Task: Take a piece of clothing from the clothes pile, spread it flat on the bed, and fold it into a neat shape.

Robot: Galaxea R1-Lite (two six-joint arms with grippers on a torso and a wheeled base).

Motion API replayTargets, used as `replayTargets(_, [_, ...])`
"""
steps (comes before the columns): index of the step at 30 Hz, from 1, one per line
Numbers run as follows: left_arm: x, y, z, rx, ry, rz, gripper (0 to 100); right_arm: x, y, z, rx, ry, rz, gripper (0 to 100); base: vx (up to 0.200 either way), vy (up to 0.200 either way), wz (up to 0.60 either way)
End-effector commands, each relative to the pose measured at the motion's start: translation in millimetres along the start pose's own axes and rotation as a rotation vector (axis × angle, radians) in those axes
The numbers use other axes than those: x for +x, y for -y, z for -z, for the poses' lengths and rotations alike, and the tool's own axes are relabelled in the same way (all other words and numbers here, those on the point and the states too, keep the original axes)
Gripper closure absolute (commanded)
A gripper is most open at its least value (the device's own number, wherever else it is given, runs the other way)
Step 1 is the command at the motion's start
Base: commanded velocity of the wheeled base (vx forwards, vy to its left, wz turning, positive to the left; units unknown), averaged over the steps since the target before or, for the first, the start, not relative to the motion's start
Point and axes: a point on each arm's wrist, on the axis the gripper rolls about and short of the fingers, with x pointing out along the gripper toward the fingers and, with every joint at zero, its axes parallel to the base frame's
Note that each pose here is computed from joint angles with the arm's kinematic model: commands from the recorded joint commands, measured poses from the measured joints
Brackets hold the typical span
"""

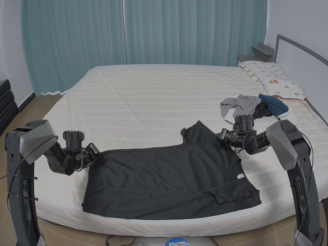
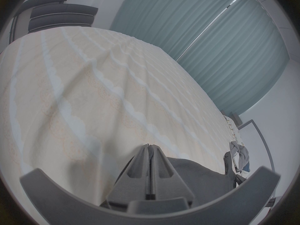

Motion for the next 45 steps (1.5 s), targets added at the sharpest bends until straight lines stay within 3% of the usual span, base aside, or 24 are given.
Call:
replayTargets(1, [0,0,0,-0.001,0.001,-0.001,100,0,2,-1,0.001,0.004,0.004,100,0.000,0.000,0.00])
replayTargets(17, [-8,3,-9,0.017,0.021,0.007,100,-37,-11,-21,0.058,0.027,0.020,100,0.000,0.000,0.00])
replayTargets(27, [-24,8,-23,0.010,0.056,0.019,100,-49,-15,-20,0.041,0.103,-0.024,100,0.000,0.000,0.00])
replayTargets(34, [-29,8,-27,0.007,0.065,0.019,100,-63,-21,-34,0.117,0.164,-0.041,100,0.000,0.000,0.00])
replayTargets(45, [-36,10,-29,0.013,0.074,0.028,100,-81,-21,-43,0.131,0.184,-0.035,100,0.000,0.000,0.00])
